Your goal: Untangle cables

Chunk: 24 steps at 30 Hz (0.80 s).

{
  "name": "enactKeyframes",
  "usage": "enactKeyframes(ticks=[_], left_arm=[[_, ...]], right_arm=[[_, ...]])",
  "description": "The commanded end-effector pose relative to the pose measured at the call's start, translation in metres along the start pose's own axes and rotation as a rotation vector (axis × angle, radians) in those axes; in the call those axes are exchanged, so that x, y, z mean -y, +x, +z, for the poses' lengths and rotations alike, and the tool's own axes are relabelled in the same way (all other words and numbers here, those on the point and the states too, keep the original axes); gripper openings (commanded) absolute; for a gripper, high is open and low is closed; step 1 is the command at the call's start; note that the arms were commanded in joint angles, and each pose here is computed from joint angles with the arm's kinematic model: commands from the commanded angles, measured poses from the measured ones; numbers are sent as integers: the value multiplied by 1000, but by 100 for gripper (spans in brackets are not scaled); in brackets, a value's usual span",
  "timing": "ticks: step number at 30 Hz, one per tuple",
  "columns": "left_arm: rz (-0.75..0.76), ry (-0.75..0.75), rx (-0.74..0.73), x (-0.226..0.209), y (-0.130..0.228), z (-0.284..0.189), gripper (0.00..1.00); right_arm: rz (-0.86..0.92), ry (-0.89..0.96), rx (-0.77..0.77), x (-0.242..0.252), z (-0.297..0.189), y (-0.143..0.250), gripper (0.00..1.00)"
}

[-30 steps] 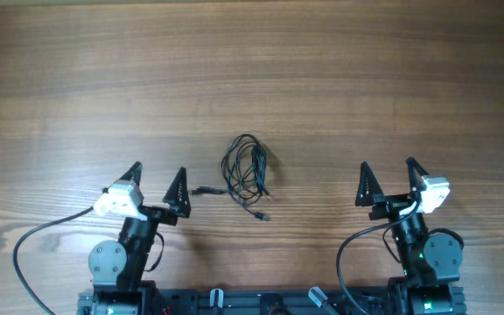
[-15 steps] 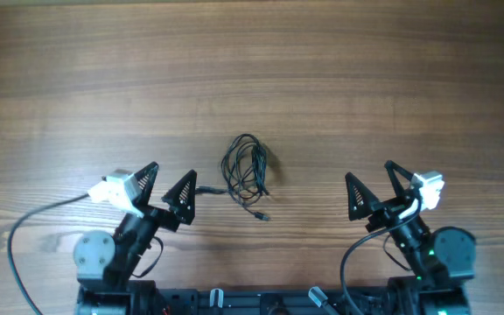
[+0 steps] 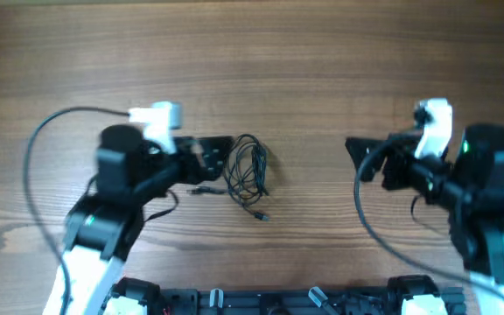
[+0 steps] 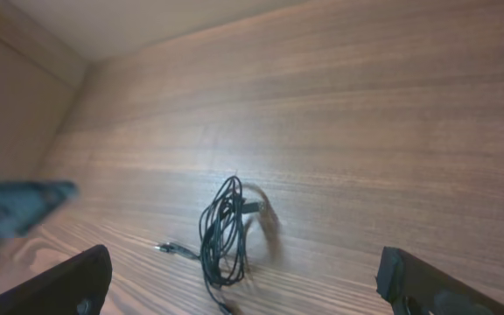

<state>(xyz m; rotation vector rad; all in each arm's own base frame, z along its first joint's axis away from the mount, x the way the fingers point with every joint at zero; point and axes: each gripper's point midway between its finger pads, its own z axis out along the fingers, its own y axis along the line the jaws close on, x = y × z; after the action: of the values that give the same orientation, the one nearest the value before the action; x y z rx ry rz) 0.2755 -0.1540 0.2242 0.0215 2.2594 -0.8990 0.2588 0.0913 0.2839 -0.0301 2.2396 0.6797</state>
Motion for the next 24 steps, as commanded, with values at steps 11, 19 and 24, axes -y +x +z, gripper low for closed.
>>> enactKeyframes(ticks=[11,19,24], left_arm=[[-287,-337,-325,-46,93,80,49],[-287,-297,-441,-40,129,123,31],[-291,-324,-459,-50,137,132,10]], right_arm=[[93,-7,-224,16,42,19,91],[121,4,-269,23,53,26,92],[121,5,-271,23,53,26,92]])
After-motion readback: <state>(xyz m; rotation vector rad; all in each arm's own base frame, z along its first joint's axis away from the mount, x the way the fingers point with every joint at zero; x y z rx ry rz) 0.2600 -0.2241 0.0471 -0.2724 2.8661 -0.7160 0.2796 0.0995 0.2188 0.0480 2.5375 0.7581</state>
